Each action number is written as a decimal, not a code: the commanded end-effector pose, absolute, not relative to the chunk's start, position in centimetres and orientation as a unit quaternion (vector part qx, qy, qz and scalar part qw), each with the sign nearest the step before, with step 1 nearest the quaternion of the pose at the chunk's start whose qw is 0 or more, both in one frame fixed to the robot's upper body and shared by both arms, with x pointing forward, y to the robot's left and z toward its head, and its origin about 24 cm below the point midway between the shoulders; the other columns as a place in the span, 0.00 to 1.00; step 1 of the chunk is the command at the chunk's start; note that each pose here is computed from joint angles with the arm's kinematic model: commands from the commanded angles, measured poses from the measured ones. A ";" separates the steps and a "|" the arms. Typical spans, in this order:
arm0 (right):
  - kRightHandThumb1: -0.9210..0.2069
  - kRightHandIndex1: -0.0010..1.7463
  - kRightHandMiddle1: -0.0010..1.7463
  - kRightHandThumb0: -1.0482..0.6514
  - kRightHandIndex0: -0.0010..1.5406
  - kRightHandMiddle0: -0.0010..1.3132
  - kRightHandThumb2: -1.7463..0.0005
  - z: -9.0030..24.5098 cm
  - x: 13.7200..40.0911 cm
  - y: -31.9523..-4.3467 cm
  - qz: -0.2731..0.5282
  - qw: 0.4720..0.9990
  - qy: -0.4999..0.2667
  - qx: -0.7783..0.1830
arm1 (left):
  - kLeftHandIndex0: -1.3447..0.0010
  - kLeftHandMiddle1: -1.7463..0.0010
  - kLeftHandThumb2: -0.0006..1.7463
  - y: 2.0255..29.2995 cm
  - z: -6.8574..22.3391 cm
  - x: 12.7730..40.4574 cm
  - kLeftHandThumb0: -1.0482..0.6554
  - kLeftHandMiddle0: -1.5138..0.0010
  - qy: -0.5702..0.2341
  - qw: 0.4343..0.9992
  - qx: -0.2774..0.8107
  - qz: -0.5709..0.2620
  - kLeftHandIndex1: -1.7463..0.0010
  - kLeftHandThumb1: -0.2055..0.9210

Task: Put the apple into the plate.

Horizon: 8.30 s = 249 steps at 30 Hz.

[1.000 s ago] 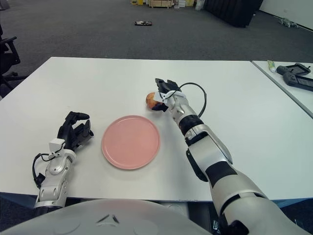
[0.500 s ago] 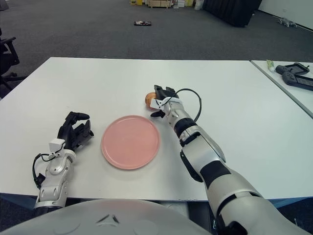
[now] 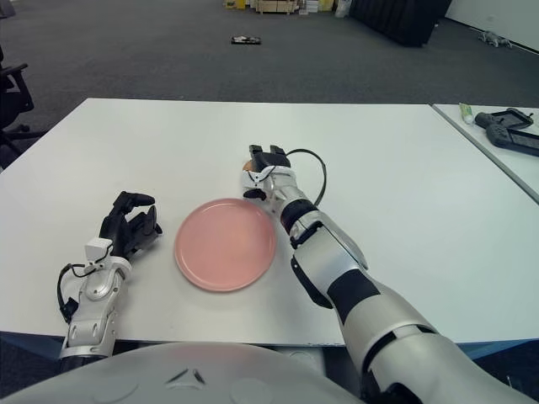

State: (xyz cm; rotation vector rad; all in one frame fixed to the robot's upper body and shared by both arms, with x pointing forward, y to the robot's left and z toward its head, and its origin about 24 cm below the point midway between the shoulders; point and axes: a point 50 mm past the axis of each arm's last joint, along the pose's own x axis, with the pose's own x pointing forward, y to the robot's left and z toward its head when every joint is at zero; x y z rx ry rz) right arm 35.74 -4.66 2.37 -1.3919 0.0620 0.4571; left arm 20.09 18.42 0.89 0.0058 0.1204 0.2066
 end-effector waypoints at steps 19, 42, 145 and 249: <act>0.49 0.41 0.47 0.39 0.00 0.00 0.41 4.3 36.4 -3.0 0.218 0.623 -0.069 -0.748 | 0.77 0.00 0.46 18.3 1.0 20.1 0.39 0.46 0.061 0.992 0.002 0.106 0.00 0.83; 0.50 0.88 0.99 0.35 0.03 0.04 0.40 5.2 36.9 -4.0 0.188 0.624 -0.139 -0.746 | 0.78 0.00 0.45 18.3 1.0 19.9 0.40 0.48 0.057 0.992 -0.003 0.110 0.00 0.84; 0.41 0.97 0.97 0.36 0.10 0.02 0.40 0.8 35.2 -7.4 0.164 0.735 0.013 -0.658 | 0.77 0.00 0.46 18.8 1.3 19.3 0.40 0.49 0.046 0.993 0.005 0.110 0.00 0.83; 0.81 0.99 1.00 0.61 0.55 0.46 0.04 12.9 35.5 -5.2 0.101 0.876 -0.246 -0.403 | 0.77 0.00 0.46 18.8 1.0 20.2 0.40 0.46 0.044 0.993 0.002 0.107 0.00 0.83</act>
